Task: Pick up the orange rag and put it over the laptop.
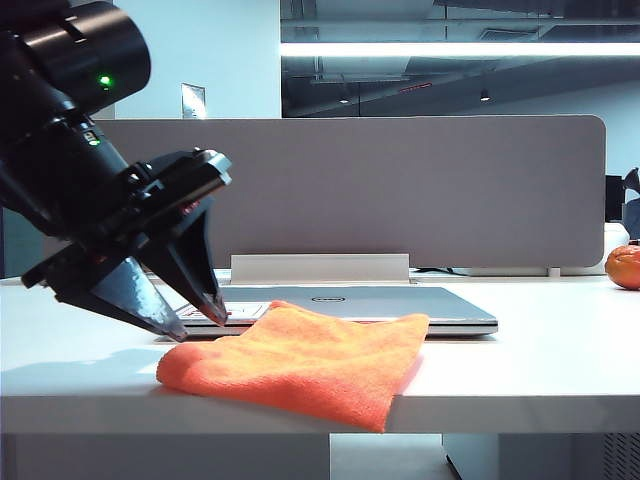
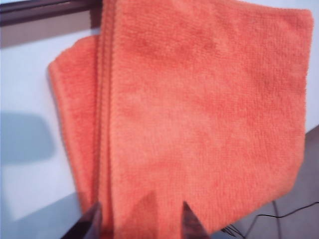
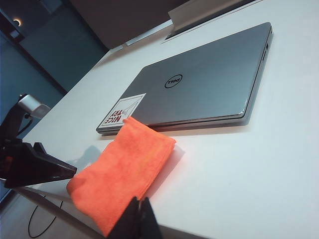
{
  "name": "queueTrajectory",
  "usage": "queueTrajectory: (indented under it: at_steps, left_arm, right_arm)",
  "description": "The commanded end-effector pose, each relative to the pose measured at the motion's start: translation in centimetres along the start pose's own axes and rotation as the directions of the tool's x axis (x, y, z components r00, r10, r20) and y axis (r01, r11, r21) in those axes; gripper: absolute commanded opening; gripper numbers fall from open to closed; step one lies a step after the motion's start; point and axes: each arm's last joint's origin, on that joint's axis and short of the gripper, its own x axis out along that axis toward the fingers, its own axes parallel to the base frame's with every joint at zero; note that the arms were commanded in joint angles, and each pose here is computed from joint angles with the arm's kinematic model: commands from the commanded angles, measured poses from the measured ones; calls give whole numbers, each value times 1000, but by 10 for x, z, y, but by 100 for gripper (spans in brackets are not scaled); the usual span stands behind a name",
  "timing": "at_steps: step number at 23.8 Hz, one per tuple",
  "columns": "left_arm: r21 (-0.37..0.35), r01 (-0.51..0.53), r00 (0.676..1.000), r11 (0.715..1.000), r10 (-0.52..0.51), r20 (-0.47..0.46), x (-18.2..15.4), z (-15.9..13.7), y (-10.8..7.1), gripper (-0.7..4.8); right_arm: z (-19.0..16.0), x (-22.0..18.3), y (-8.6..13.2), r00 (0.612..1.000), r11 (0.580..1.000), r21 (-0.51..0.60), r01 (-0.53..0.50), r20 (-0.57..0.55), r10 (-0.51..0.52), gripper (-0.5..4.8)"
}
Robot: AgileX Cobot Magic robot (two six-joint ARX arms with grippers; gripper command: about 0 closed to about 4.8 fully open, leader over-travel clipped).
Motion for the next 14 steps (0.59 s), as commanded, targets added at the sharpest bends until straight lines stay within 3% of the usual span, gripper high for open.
queueTrajectory:
  at_steps: [1,14]
  left_arm:
    - [52,-22,1000,998,21,16,7,1,-6,194]
    - [56,-49,999,997,50,-18,18,-3,-5,175]
  right_arm:
    - [0,0,0,1000,1000,-4,-3,6,3,-5]
    - [0,0,0,1000,1000,-4,-2,7,2,-5]
